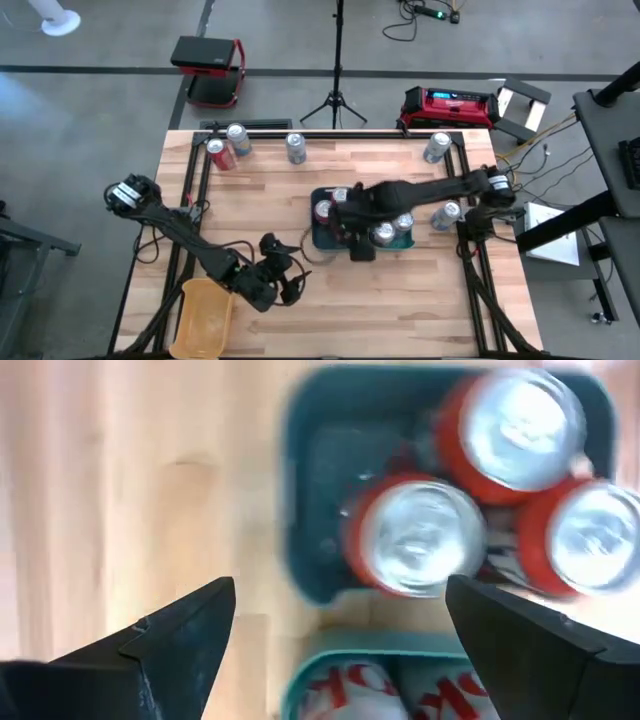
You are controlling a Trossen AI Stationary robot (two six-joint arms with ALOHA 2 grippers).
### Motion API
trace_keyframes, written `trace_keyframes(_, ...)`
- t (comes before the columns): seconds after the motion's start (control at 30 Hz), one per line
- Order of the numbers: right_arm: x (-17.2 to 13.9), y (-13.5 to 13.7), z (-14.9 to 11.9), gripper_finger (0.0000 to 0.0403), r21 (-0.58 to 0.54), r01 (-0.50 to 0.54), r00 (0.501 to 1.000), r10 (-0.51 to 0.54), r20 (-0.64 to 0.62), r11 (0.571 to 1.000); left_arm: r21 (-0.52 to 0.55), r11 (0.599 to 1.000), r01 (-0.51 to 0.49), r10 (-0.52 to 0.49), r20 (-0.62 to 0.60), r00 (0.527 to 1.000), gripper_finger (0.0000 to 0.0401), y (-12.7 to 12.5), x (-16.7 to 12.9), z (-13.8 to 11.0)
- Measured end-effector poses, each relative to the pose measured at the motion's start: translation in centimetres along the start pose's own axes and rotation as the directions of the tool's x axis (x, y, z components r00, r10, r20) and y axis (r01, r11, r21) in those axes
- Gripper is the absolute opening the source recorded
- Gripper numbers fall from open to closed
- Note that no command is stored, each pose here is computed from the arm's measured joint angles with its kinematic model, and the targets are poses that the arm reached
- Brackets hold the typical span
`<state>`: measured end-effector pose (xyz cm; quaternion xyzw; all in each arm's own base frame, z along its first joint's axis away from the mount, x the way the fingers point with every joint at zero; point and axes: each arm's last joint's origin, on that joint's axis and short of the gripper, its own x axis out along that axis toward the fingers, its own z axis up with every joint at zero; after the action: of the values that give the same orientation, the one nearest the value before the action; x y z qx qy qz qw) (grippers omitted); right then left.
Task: Sort soda cans
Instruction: Adjust the dark green bin
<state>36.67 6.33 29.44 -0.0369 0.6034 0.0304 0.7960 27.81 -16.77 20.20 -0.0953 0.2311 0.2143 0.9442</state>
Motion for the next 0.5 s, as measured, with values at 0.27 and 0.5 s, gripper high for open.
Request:
trace_keyframes(0.27,2.7,4.9,-1.4,0.0345,-0.179,0.023,0.999,-0.027,-0.017,0.983,-0.078,0.995,-0.061,0.059,-0.024,0.998,0.0322,0.8,1.3,-0.1)
trace_keyframes(0.5,5.1,4.7,-2.6,0.0274,-0.170,0.027,0.997,-0.040,-0.068,0.985,-0.117,0.986,-0.118,0.104,-0.119,0.987,0.0322,1.8,2.3,-0.9)
